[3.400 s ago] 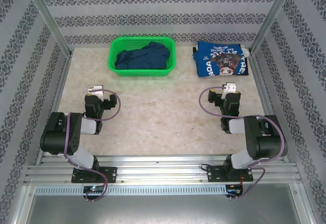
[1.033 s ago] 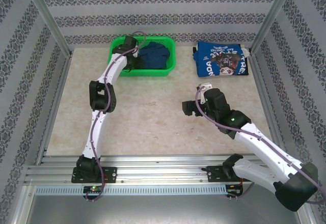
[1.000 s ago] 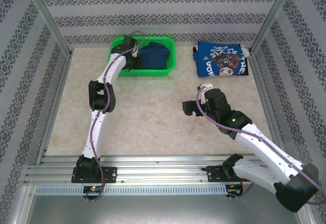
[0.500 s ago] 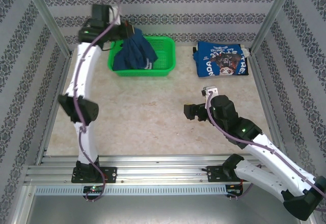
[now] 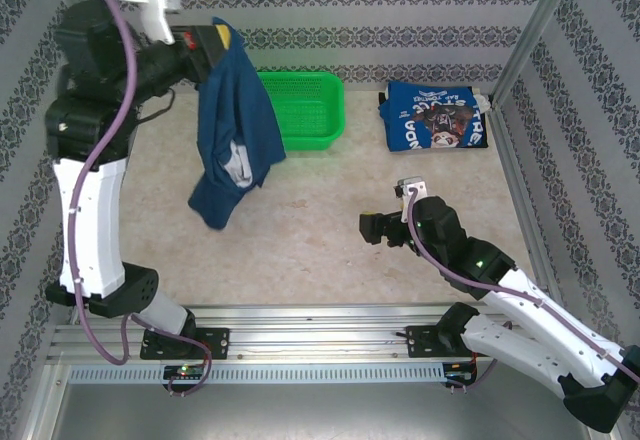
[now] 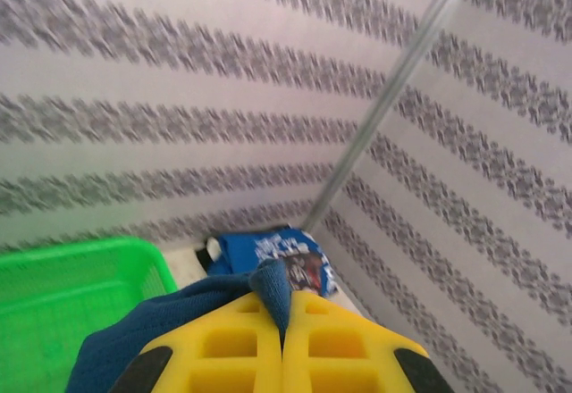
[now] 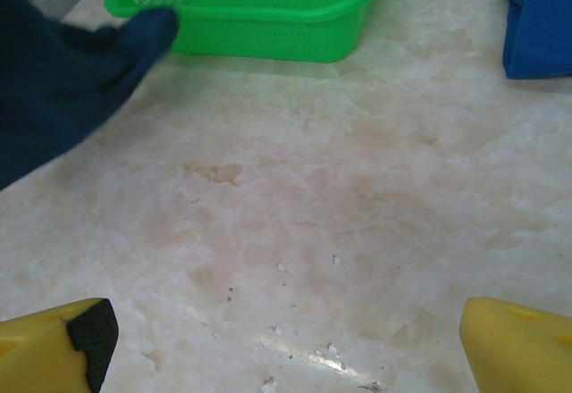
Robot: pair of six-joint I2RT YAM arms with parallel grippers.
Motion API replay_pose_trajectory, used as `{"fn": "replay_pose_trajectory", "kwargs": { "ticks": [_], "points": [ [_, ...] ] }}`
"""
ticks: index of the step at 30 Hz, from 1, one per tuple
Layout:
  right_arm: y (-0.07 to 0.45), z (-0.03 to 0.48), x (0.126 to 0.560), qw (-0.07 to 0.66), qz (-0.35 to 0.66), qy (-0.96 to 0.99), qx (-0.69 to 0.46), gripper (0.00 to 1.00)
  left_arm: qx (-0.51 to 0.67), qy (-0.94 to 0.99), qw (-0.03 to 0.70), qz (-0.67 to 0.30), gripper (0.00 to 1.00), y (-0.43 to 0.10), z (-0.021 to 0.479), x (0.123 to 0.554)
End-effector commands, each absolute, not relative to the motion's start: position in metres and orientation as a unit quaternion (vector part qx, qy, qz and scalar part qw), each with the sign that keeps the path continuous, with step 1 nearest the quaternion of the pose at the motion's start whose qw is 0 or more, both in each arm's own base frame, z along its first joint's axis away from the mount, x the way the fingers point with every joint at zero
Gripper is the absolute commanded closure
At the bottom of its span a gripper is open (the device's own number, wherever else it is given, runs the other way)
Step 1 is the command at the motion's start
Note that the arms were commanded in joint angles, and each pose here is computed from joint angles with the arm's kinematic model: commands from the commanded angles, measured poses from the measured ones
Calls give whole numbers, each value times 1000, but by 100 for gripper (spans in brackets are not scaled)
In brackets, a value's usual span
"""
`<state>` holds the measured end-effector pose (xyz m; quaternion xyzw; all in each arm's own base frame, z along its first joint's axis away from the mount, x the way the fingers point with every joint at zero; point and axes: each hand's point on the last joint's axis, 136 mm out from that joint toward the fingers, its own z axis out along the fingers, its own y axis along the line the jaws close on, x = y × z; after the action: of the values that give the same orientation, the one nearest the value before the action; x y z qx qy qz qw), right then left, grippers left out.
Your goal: Fold and stack the t-shirts
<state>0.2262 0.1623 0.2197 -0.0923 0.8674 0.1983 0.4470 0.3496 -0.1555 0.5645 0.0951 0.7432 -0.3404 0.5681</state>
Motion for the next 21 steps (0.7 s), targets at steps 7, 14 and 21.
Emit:
{"fn": "replay_pose_trajectory", "kwargs": {
  "ticks": [7, 14, 21],
  "points": [
    [141, 213, 233, 465, 155, 870, -49, 2, 136, 790, 457, -385, 100, -266, 431, 392],
    [142, 212, 245, 463, 157, 871, -35, 2, 164, 852, 406, -289, 93, -271, 359, 453],
    [149, 201, 261, 454, 146, 878, -34, 2, 222, 853, 369, -294, 0, -256, 331, 441]
  ]
}}
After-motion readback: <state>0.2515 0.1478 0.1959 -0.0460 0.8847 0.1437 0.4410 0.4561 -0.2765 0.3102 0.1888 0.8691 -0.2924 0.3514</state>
